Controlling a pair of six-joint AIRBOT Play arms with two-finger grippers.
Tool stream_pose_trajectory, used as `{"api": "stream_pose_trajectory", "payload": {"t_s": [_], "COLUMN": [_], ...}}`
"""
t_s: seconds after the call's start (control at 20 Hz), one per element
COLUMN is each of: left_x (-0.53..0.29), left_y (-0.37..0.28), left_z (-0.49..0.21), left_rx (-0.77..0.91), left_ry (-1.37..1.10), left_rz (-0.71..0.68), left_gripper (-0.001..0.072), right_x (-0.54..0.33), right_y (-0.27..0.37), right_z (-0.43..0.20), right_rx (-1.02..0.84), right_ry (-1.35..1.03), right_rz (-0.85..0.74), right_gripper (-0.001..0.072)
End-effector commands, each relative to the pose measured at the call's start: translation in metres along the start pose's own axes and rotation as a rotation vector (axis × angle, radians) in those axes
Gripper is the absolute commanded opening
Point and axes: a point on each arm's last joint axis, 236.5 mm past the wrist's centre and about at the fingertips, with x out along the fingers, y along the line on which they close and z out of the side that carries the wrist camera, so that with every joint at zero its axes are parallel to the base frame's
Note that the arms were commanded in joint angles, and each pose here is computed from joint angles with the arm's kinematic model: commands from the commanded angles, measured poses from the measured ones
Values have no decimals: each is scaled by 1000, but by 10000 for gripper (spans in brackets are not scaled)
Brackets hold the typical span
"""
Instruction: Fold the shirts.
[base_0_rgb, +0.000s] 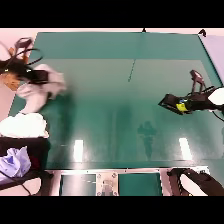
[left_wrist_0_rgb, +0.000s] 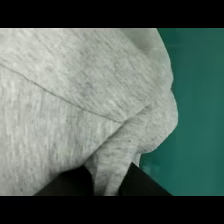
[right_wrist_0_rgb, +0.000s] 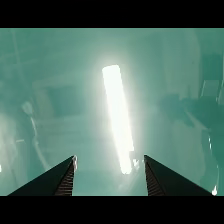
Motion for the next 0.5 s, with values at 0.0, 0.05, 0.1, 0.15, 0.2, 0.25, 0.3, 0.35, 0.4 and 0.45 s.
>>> {"api": "stream_pose_trajectory", "payload": {"t_s": [0.0, 0.05, 0.1, 0.15, 0.2, 0.25, 0.3, 0.35, 0.4, 0.45], "left_x": [-22, -18, -10, -2, 10, 22, 37, 49, 61, 67], "left_y": [-154, -182, -211, -236, -259, -277, -295, -310, -323, -328], "left_z": [-19, -21, -22, -25, -32, -42, -54, -65, -74, -79], "left_rx": [130, 176, 218, 247, 273, 290, 293, 284, 266, 235], "left_ry": [49, 32, 7, -9, -4, 20, 59, 97, 136, 168], "left_rz": [-331, -358, -385, -413, -437, -460, -491, -522, -556, -581], "left_gripper": [23, 23, 23, 23, 23, 24, 25, 62, 458, 720], "right_x": [-12, -13, -13, -13, -13, -13, -13, -13, -12, -11], "right_y": [-31, -36, -37, -37, -37, -37, -37, -37, -38, -38], "right_z": [8, 5, 3, 2, 1, 2, 2, 2, 1, 1], "right_rx": [66, 80, 69, 62, 62, 62, 62, 63, 63, 59], "right_ry": [5, 18, 29, 34, 35, 35, 35, 35, 38, 42], "right_rz": [-38, -44, -46, -47, -47, -47, -47, -47, -48, -49], "right_gripper": [492, 492, 492, 492, 493, 493, 492, 493, 493, 493]}}
